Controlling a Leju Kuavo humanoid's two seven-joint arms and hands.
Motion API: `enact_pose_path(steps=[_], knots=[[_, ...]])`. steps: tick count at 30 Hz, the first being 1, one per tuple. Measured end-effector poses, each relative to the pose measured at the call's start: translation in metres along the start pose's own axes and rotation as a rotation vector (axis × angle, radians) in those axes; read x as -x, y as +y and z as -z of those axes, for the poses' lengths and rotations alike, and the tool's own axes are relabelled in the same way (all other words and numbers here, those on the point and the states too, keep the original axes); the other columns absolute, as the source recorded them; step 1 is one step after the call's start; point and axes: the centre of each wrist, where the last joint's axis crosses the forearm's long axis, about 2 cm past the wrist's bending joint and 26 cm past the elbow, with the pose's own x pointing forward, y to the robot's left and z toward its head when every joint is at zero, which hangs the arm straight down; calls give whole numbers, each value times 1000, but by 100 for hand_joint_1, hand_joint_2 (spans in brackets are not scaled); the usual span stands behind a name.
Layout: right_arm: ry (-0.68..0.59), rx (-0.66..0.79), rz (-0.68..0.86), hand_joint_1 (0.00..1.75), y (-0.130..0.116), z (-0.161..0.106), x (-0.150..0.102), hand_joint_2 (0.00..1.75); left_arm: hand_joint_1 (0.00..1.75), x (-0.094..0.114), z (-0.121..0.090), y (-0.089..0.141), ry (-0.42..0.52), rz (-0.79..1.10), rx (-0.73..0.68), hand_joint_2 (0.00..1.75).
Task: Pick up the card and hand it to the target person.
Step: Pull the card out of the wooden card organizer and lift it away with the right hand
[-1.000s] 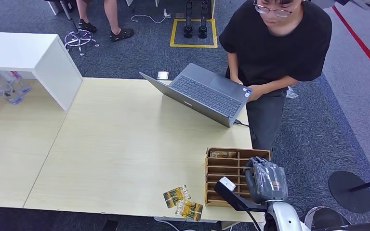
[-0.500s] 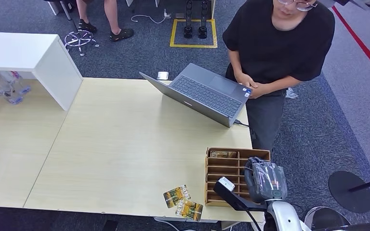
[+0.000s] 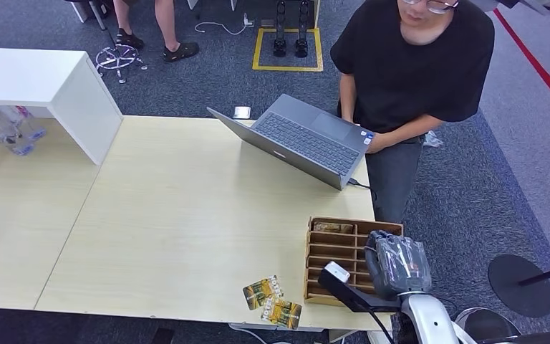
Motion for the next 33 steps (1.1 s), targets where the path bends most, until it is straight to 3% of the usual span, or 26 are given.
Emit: enact_pose_path(steps=[12, 28, 33], knots=[[-79, 29, 128, 166, -51, 4, -4, 175, 0, 0, 0, 0, 12, -19, -10, 0], [-126, 89, 175, 175, -76, 6, -6, 175, 0, 0, 0, 0, 12, -19, -12, 0], [-128, 132, 162, 165, -87, 13, 0, 175, 0, 0, 0, 0, 6, -13, -11, 0]])
